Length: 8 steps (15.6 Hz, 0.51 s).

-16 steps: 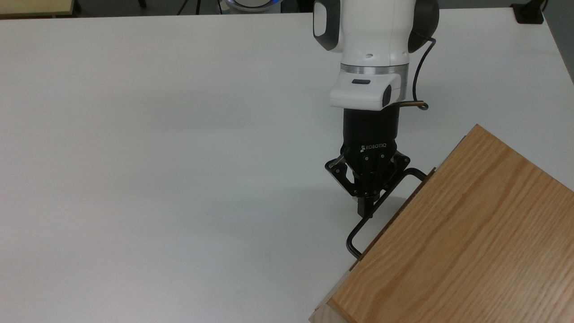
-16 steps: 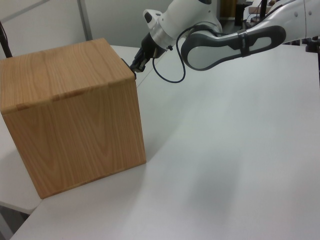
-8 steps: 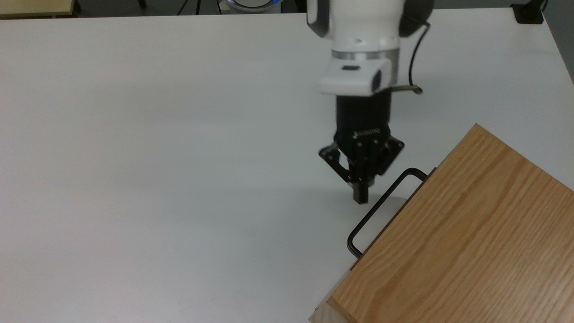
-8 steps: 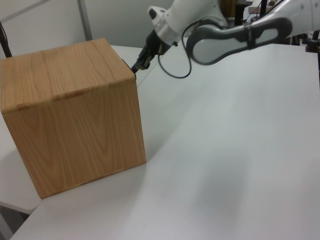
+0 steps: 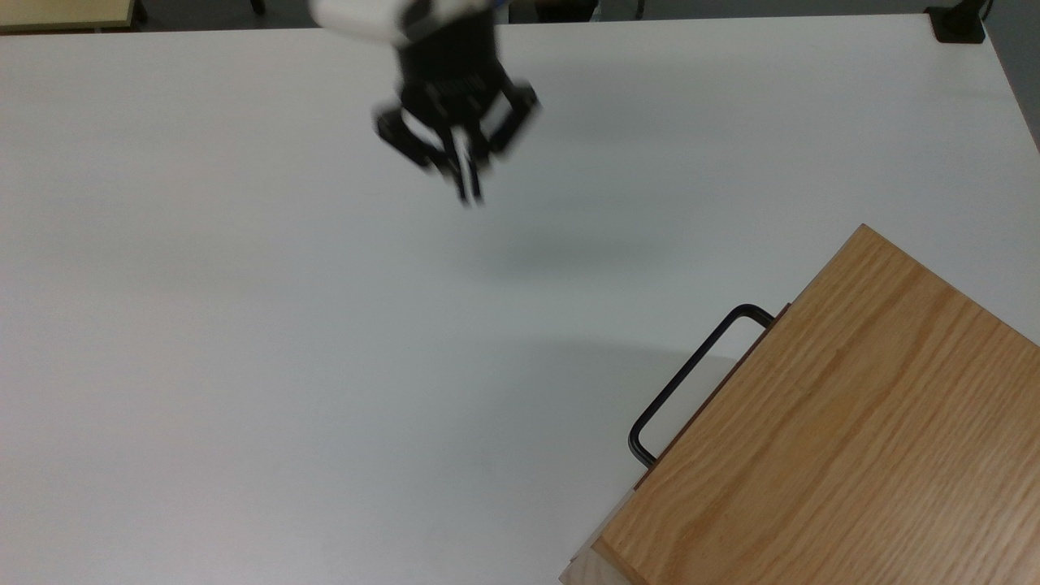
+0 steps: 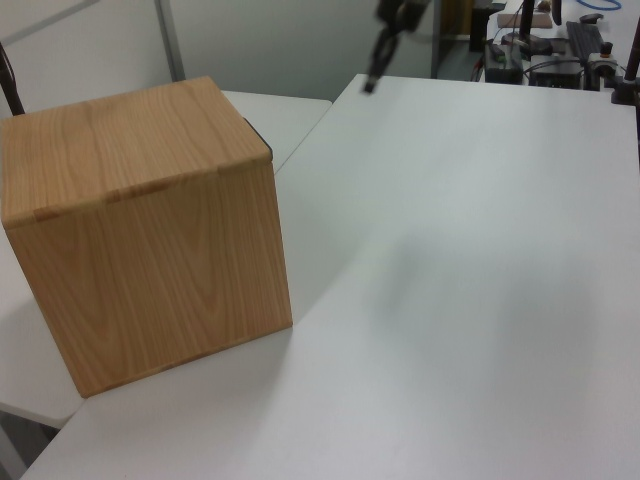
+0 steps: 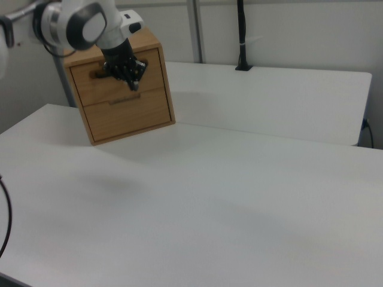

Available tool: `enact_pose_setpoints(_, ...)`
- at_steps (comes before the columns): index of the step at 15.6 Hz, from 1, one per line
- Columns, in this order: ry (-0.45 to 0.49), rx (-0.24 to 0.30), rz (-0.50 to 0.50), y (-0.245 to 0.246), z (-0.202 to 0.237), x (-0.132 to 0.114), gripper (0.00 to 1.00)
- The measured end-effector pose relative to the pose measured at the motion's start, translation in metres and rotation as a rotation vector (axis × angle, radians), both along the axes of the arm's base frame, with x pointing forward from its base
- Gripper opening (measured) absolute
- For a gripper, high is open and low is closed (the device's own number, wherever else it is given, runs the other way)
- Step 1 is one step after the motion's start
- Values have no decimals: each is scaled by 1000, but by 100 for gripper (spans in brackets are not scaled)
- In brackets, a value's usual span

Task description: Close the drawer by sliding it

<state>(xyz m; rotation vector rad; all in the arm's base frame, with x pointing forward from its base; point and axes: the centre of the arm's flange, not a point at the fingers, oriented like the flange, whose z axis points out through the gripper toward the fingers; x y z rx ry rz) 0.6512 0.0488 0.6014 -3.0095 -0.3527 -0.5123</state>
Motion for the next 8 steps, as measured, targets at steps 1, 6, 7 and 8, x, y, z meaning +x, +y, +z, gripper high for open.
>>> enact_pose_setpoints(1, 72, 12, -13, -19, 12, -19, 17)
enact_pose_setpoints(6, 257, 65, -85, -91, 38, -91, 66)
enact_pose_setpoints(7, 282, 74, -100, -103, 36, -101, 76)
enact_pose_setpoints(8, 306, 81, -109, -113, 34, -110, 87)
